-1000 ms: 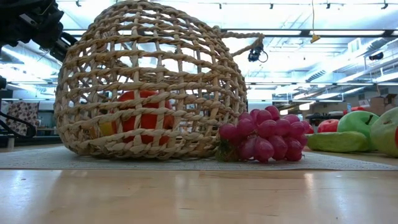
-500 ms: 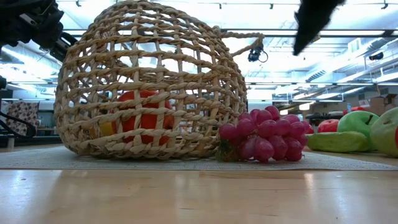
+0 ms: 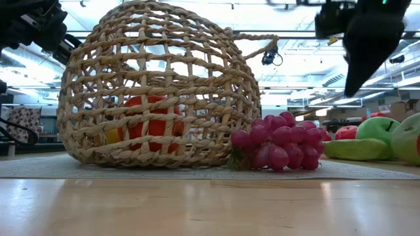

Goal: Build produce basket
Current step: Put the cucumber into the brown basket

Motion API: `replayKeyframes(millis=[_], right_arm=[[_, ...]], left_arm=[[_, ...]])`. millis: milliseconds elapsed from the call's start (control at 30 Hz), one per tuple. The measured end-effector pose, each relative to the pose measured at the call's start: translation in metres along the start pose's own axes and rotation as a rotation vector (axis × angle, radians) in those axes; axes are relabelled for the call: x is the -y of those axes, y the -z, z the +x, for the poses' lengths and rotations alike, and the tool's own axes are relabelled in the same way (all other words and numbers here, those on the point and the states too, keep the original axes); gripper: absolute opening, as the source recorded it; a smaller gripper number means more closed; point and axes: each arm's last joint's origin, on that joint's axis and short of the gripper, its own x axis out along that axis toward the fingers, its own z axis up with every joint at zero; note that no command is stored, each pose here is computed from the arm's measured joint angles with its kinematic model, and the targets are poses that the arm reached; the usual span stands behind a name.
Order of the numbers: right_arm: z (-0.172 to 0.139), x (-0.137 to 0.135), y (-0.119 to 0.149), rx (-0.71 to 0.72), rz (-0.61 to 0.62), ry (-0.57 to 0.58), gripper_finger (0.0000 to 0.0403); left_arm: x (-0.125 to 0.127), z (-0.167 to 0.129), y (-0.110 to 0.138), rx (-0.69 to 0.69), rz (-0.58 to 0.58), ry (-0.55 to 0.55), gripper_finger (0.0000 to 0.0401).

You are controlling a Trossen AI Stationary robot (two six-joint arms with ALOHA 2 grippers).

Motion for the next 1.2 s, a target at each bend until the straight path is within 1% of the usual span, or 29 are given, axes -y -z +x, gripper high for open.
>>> replayKeyframes(millis=[200,333,600,700,833,1033,1200], right_arm=[[0.026,0.039,0.004,-0.018,0.096,0.082,0.0348],[0.04,0.055,-0.002,-0.044,0.106,0.1,0.0348],[0.054,0.075,-0.024,-0.091,0.147,0.016,0.0348],[0.061,0.081,-0.028,-0.147,0.174,-0.005,0.0348],[0.076,0.082,-0.031,-0.225,0.184,-0.011,0.0348],[0.099,0.081,-0.032,-0.326,0.178,0.02,0.0348],[0.107,0.084,-0.032,-0.366,0.182,0.03,0.0348]], left_arm=[[0.0,0.0,0.0,0.0,0.001,0.0,0.0121],[0.0,0.0,0.0,0.0,0.001,0.0,0.0121],[0.0,0.0,0.0,0.0,0.0,0.0,0.0121],[0.0,0.0,0.0,0.0,0.001,0.0,0.0121],[0.0,0.0,0.0,0.0,0.001,0.0,0.0121],[0.0,0.0,0.0,0.0,0.0,0.0,0.0121],[0.0,0.0,0.0,0.0,0.0,0.0,0.0121]])
